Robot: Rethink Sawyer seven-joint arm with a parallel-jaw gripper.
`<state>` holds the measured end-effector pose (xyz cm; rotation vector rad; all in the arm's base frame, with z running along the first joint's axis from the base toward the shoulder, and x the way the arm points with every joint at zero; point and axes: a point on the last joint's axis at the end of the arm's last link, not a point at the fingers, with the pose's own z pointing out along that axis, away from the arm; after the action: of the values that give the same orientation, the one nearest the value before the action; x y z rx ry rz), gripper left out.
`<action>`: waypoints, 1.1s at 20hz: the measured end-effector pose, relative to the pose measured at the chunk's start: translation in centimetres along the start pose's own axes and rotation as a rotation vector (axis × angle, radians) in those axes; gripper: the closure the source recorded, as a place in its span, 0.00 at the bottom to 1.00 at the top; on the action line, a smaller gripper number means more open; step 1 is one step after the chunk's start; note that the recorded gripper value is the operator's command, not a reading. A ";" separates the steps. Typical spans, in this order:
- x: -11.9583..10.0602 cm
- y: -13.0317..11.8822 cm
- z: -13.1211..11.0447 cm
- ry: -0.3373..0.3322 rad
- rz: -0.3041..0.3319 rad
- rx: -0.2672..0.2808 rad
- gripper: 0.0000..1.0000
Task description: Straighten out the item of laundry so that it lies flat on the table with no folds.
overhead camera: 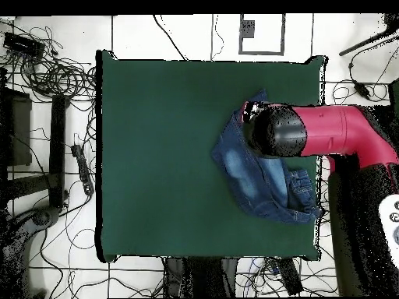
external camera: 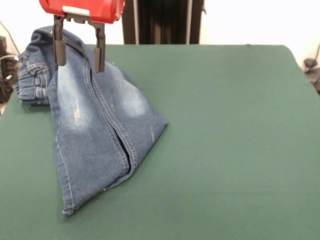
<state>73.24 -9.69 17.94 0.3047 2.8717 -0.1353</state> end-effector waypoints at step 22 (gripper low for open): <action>-0.3 3.1 2.3 0.025 -0.269 -0.073 0.00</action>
<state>74.78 -6.98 15.64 -0.0961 2.9205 -0.0756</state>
